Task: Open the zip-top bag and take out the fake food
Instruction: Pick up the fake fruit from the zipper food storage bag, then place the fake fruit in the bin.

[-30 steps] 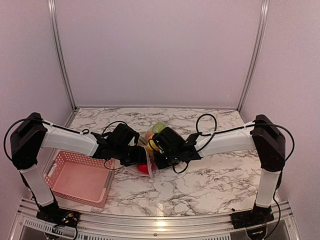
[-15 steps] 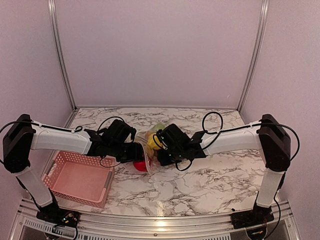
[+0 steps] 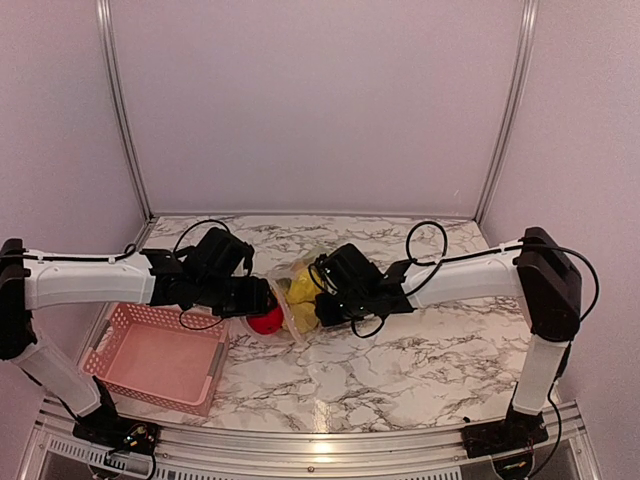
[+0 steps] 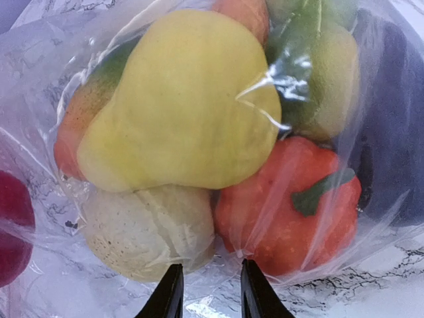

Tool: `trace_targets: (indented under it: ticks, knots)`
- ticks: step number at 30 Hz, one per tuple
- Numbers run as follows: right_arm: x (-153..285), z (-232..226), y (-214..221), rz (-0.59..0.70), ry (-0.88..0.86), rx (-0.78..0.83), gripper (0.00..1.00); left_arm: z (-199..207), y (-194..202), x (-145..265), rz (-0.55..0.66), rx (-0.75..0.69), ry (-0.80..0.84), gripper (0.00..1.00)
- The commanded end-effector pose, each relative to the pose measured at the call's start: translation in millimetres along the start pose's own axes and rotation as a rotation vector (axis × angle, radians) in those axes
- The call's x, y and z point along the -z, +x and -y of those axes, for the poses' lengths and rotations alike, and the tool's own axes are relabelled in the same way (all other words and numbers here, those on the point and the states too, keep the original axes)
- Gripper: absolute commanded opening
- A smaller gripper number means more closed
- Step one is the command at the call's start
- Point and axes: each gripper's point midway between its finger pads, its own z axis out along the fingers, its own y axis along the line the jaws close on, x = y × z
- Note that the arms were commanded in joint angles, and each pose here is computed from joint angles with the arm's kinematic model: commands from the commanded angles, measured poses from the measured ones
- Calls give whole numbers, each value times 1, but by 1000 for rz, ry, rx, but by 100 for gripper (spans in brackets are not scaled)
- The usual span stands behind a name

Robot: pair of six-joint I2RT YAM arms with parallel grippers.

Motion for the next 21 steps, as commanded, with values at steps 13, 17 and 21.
trace_targets:
  ticks: [13, 17, 21]
  knots:
    - [0, 3, -9, 26, 2, 3, 29, -49, -16, 77, 131, 52, -191, 38]
    - [1, 0, -11, 33, -14, 8, 29, -71, -11, 99, 182, 121, -237, 38]
    - [3, -8, -17, 38, -39, 22, 29, -102, 3, 120, 232, 212, -302, 38]
